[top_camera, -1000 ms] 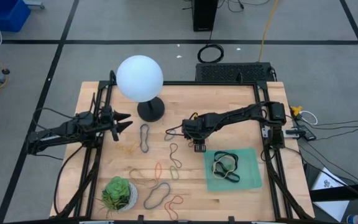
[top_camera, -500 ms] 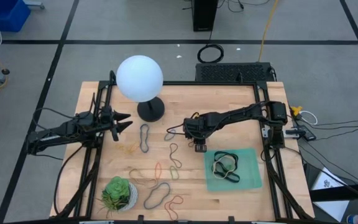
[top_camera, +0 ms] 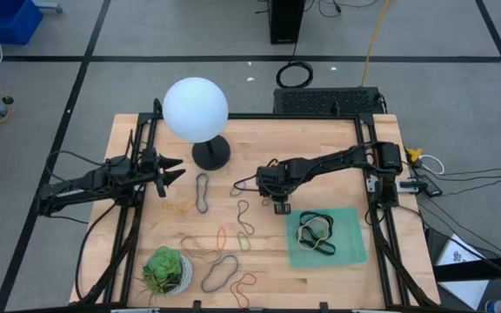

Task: Pick and place rubber bands into bin
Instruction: Put the top purple rubber band into the green bin

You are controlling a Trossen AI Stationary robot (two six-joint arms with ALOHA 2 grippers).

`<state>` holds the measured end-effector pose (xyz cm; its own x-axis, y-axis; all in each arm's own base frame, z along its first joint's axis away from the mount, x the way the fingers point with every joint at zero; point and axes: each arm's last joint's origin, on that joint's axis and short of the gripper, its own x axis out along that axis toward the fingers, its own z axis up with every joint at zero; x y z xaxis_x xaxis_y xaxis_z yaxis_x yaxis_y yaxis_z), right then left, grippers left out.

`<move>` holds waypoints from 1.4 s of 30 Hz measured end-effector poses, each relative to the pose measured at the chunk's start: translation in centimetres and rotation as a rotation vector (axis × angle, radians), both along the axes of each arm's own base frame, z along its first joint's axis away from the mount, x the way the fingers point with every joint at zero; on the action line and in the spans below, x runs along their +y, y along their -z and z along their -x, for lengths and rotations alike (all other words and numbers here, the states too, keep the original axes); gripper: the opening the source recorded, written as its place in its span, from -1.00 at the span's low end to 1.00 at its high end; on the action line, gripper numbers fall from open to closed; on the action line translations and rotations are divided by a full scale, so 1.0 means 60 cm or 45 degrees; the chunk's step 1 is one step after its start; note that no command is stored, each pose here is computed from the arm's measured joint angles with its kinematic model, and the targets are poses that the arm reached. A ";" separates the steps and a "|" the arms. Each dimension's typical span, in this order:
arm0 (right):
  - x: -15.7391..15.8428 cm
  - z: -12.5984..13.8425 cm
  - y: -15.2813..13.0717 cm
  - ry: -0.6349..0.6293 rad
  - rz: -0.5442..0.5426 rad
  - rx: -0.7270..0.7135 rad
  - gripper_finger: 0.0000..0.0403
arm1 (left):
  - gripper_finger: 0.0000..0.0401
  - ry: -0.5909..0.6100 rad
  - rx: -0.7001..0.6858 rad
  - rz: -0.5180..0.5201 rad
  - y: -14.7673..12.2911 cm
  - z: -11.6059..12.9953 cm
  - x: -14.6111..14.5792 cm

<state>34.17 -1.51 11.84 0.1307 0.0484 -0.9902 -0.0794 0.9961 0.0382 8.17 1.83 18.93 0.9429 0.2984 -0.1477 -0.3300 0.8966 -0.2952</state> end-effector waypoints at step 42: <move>0.047 0.117 -0.365 0.073 0.228 -1.160 -1.00 | 0.06 -0.002 -0.007 -0.002 -0.001 0.000 0.000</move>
